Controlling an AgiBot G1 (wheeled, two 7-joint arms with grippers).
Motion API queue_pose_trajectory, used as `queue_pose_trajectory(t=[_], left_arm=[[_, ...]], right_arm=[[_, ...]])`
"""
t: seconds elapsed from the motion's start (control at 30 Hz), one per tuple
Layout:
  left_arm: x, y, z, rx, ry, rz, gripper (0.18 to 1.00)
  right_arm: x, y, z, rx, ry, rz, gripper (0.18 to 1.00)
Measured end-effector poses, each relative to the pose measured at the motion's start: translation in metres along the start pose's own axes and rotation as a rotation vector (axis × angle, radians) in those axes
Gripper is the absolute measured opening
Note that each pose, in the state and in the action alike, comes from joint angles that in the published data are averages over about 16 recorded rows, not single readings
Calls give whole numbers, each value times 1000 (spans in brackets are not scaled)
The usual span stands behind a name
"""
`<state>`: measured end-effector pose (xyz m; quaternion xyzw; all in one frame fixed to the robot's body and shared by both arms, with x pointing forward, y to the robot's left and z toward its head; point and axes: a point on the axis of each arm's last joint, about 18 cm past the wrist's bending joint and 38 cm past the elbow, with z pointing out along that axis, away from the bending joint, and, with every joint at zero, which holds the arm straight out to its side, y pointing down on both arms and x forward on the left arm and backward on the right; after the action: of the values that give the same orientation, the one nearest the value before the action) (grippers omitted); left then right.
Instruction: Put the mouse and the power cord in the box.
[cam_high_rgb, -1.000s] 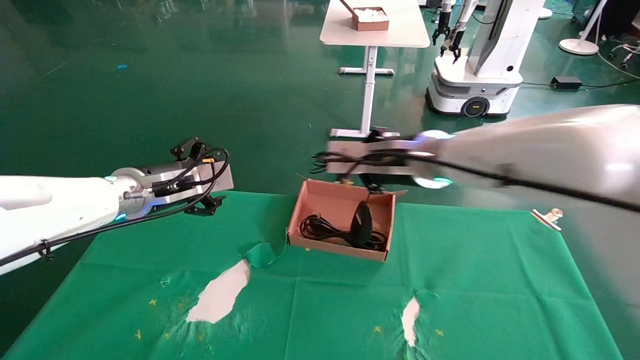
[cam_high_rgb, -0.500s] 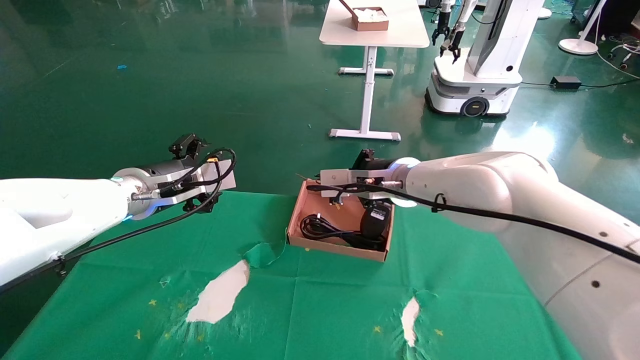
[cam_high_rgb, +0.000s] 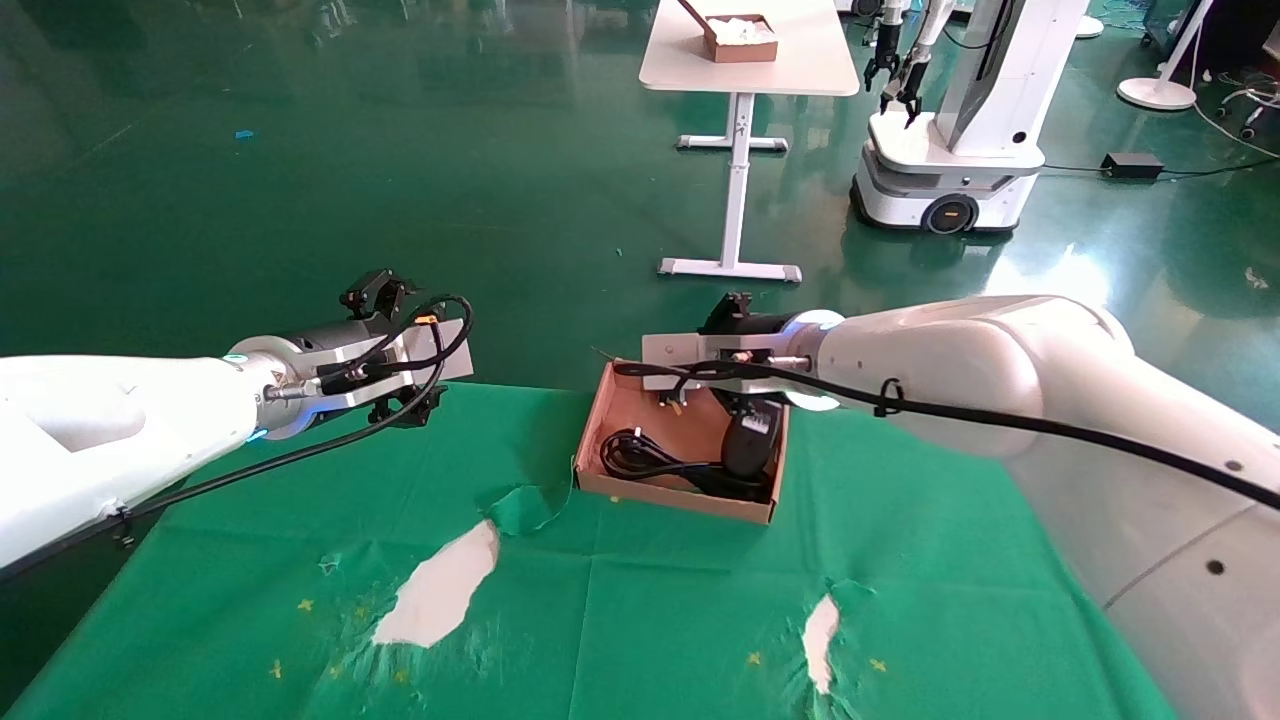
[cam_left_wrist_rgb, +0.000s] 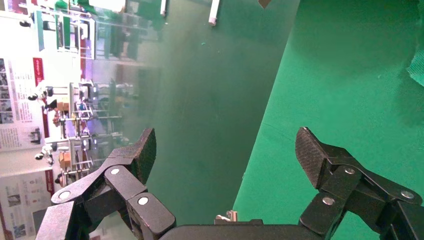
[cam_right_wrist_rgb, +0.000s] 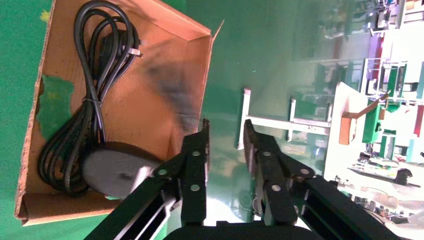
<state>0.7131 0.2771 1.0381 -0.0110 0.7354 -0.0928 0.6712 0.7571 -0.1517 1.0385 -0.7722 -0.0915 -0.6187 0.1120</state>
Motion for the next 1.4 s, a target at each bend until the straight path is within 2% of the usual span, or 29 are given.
queue_pose_trajectory(t=[0.17,0.33,0.63,1.0,1.2,1.4], left_arm=[[0,0,0,2,1,-2,1001],[0,0,0,2,1,-3,1001],[0,0,0,2,1,-3,1001],[0,0,0,2,1,-3,1001],[3,2,0,1,15,-21,1001],[17,10,-3,-1,74,-93,1001]], right_arm=[[-3,2,-2,10,-12,21,356],[-14,9,-5,37,-44,83,447],[-49,27,-20,136,-144,282,649],[-84,45,-57,304,-255,524,872],[-96,52,-84,406,-299,628,947],[-103,58,-115,514,-333,710,987]])
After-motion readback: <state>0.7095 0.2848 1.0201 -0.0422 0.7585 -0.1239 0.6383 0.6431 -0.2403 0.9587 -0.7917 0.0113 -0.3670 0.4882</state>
